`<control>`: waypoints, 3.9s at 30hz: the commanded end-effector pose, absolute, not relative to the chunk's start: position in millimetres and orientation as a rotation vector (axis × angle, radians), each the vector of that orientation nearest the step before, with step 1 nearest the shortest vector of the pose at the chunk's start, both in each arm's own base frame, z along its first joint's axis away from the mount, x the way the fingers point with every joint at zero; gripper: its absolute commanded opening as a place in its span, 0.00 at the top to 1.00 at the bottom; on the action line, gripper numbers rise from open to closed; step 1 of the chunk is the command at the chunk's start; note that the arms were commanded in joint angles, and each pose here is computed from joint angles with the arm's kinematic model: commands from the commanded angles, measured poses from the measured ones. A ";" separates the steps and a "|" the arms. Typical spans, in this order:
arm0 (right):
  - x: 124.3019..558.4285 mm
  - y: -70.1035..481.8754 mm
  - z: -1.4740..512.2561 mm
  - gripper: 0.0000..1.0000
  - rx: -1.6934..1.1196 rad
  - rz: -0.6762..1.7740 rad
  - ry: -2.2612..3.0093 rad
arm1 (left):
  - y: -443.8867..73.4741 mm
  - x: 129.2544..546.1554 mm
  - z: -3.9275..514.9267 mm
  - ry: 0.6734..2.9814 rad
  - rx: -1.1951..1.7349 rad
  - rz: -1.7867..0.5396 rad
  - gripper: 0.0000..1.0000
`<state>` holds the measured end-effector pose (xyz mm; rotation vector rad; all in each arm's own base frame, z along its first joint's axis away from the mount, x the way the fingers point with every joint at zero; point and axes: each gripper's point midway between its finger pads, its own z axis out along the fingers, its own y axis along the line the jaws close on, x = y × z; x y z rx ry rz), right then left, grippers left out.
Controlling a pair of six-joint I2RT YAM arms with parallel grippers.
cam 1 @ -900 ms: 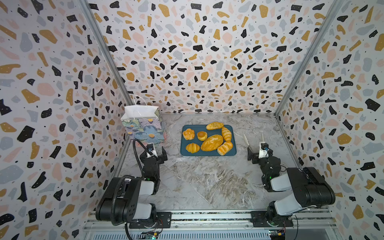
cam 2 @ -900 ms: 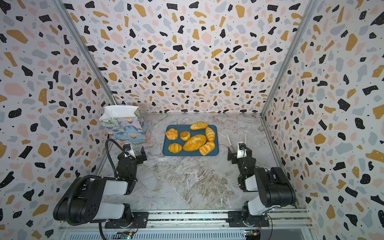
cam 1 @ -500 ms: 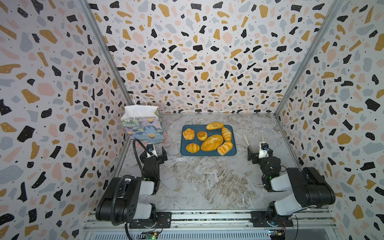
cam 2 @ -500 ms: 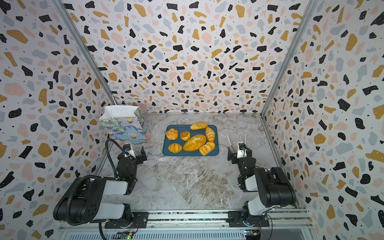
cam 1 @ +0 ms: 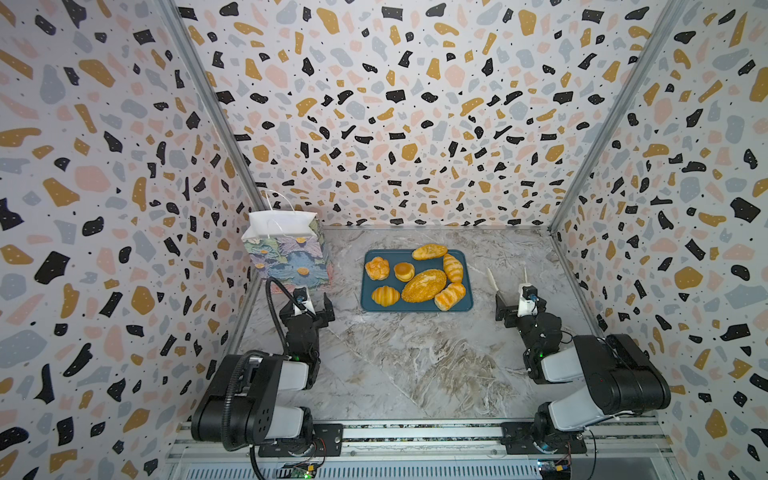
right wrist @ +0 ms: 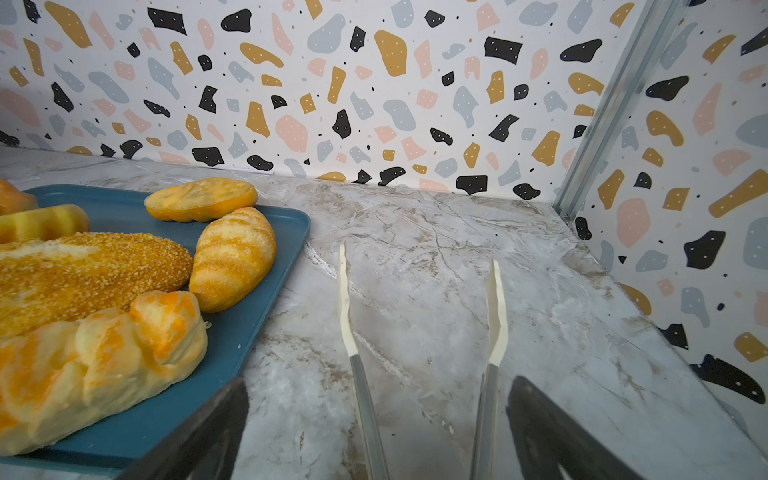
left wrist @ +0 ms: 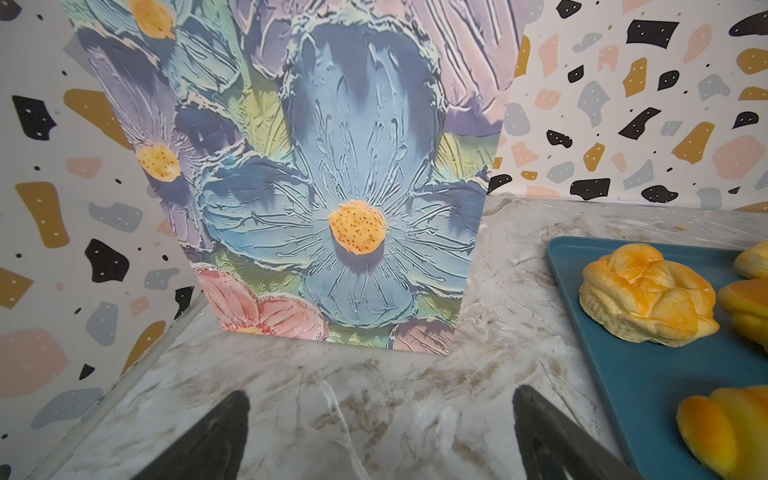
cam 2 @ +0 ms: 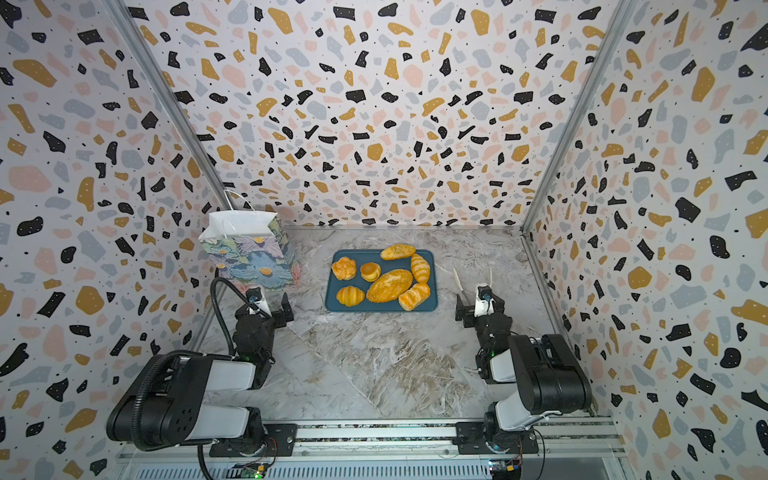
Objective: Place the fake bread into the paper bag
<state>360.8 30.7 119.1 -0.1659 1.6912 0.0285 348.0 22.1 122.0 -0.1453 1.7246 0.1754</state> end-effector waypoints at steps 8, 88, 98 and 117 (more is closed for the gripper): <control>367.0 28.5 131.3 0.01 -0.153 0.019 1.658 | 21.3 353.5 133.1 1.688 -0.139 0.174 0.01; 365.3 57.8 236.8 0.01 0.010 0.115 2.048 | 13.2 465.3 420.0 2.079 -0.295 0.115 0.00; 364.0 57.4 228.5 0.01 0.010 0.109 2.066 | -0.1 484.8 361.8 2.235 -0.238 0.083 0.01; 364.8 57.3 215.7 0.01 0.015 0.109 2.091 | -0.6 506.7 311.5 2.324 -0.262 0.163 0.01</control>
